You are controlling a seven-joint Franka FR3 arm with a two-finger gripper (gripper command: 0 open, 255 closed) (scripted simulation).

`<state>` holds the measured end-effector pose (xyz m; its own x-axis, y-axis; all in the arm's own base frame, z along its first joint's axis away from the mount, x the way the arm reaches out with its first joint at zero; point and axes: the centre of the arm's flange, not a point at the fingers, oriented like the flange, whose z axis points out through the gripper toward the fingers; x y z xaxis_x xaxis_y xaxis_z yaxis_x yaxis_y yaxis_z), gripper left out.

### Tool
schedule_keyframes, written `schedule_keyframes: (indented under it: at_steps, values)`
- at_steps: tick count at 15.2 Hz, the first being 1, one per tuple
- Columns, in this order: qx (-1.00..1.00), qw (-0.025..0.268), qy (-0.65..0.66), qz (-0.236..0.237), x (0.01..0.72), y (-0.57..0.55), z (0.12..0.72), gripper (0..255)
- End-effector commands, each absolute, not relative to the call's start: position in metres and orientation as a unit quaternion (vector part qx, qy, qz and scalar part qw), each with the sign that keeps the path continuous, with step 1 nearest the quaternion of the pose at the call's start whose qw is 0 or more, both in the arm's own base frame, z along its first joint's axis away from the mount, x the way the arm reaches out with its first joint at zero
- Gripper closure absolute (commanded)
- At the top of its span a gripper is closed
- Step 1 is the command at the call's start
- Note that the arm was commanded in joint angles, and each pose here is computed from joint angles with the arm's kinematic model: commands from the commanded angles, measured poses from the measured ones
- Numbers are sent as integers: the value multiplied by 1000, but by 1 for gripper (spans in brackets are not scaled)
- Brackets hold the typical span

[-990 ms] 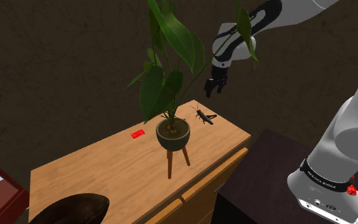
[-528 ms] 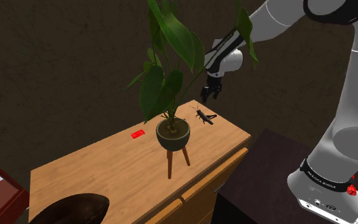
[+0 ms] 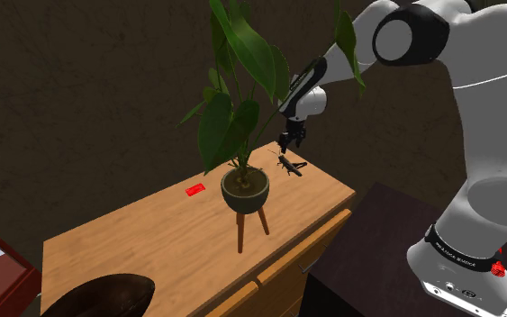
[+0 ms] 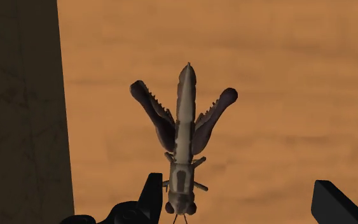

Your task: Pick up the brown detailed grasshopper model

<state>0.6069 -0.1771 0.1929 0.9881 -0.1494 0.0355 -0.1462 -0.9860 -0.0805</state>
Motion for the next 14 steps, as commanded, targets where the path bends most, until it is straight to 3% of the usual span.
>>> schedule_keyframes:
  at_steps: [1, 14]
  values:
    - [-996, 37, 77, -19, 621, -190, 171, 0]
    - [-996, 34, 84, -16, 646, -210, 92, 0]
